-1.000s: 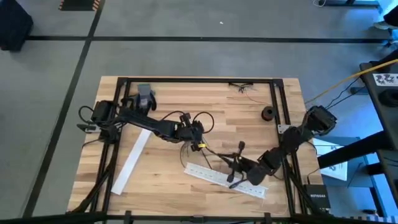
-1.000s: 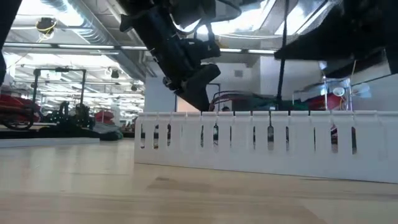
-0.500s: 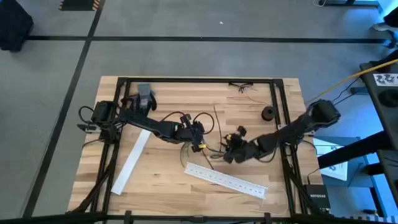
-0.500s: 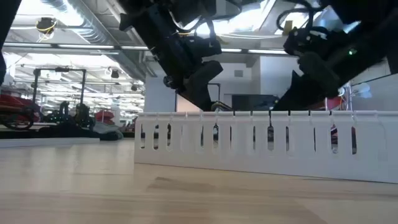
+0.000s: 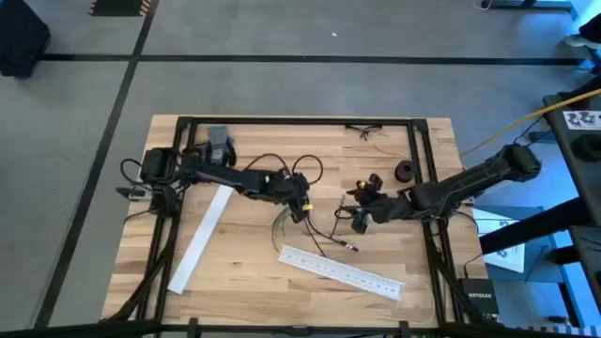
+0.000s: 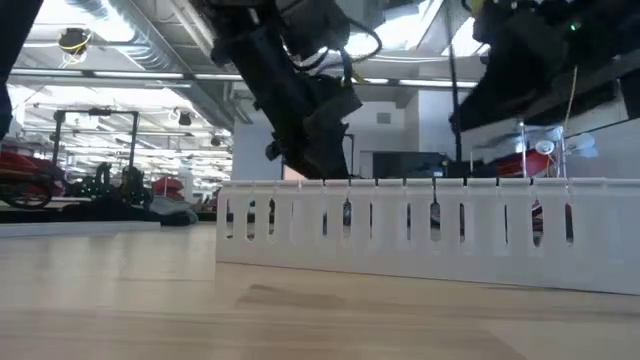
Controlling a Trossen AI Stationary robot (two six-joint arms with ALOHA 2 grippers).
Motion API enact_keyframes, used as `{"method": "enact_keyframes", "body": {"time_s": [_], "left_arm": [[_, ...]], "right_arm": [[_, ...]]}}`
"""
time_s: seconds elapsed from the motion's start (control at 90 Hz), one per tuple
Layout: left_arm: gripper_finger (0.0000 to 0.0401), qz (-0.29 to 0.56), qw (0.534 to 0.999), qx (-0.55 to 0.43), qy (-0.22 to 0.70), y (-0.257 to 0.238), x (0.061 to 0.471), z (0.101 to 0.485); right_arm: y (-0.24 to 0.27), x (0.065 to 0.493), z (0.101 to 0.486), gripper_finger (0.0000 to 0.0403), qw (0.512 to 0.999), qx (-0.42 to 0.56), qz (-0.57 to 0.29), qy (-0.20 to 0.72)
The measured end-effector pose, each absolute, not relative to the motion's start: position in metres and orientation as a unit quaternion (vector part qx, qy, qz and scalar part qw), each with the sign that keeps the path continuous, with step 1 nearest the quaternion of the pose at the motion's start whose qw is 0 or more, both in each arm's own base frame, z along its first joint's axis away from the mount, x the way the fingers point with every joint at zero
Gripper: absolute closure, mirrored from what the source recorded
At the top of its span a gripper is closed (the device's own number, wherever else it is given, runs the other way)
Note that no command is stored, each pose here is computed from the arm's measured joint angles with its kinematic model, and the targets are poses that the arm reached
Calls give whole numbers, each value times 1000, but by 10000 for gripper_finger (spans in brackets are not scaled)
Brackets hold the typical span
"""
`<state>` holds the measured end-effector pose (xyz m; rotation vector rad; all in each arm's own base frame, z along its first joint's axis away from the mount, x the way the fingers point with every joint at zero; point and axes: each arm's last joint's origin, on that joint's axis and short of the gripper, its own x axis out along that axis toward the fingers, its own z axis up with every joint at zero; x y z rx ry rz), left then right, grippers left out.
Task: Ziptie cables
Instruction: Wrap the cables together using the top zip tie
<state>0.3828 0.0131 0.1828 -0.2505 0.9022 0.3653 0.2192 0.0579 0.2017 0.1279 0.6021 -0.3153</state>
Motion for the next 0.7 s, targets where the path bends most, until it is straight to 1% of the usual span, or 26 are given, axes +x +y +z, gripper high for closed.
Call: {"method": "enact_keyframes", "body": {"time_s": [0.078,0.156,0.267,0.389,0.456,0.6,0.644,0.7], "left_arm": [[210,178,865,-119,454,15,382,187],[199,166,864,-92,466,14,382,191],[192,127,864,-50,484,16,382,195],[191,85,854,-28,513,20,380,199],[191,63,846,-18,528,18,379,202],[191,53,805,-11,590,6,367,201],[191,52,807,-9,588,3,367,201],[191,52,821,-5,568,0,371,202]], "right_arm": [[59,223,191,164,937,46,-148,312],[60,224,183,164,930,27,-152,335],[59,223,174,164,916,3,-167,363],[58,222,174,164,916,3,-167,365],[59,221,179,164,915,7,-145,376],[63,221,205,164,913,33,-92,396],[63,222,209,164,913,36,-87,397],[64,223,212,164,916,32,-83,392]]}}
